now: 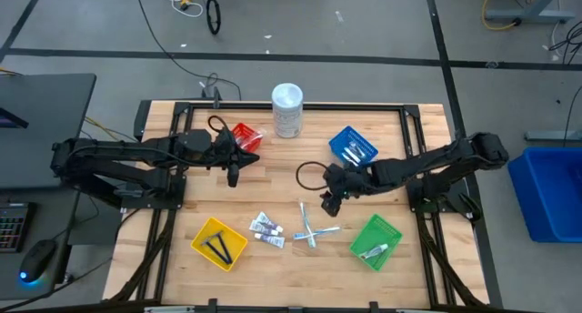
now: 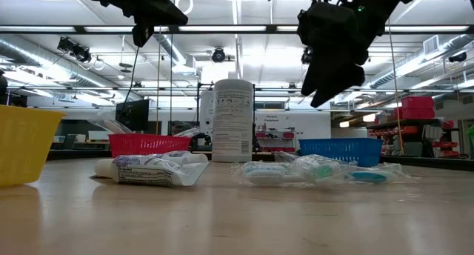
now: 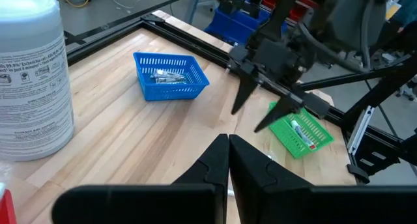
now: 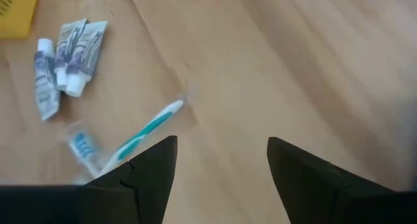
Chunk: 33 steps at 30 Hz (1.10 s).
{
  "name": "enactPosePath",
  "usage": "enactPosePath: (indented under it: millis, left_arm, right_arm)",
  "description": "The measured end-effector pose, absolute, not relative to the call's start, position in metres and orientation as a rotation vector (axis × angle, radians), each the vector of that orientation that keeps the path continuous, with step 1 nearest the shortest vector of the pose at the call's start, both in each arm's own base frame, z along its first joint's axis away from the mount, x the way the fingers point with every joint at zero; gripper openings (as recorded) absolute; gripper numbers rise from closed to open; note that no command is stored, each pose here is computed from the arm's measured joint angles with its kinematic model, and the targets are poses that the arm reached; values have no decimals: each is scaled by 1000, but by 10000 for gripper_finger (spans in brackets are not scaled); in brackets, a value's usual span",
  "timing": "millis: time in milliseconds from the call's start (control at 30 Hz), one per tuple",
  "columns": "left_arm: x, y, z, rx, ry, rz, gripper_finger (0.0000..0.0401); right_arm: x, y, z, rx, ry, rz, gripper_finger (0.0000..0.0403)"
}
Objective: Pick & Place Travel size toiletries
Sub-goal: Put the green toothbrush into the orange basket
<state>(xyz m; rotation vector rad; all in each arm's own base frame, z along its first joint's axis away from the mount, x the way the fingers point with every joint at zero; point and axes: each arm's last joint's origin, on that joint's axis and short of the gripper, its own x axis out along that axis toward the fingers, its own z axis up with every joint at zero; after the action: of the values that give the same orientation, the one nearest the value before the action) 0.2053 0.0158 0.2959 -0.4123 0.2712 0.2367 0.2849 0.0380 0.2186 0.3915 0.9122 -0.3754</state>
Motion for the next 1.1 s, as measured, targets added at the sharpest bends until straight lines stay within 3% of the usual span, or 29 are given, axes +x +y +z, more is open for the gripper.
enactPosePath:
  millis: [200,533,800,1100]
  left_arm:
    - [205,16,296,-412,272,236,18]
    - [205,16,296,-391,275,233,18]
    - [205,16,296,-391,275,232,18]
    - [205,15,296,-390,276,230,18]
  right_arm:
    - [288,51,207,483,934,-417,262]
    - [302,86,202,325,847,-186,272]
    - [298,103,202,-25,875,139,246]
    - [294,103,186,-51,882,216,218]
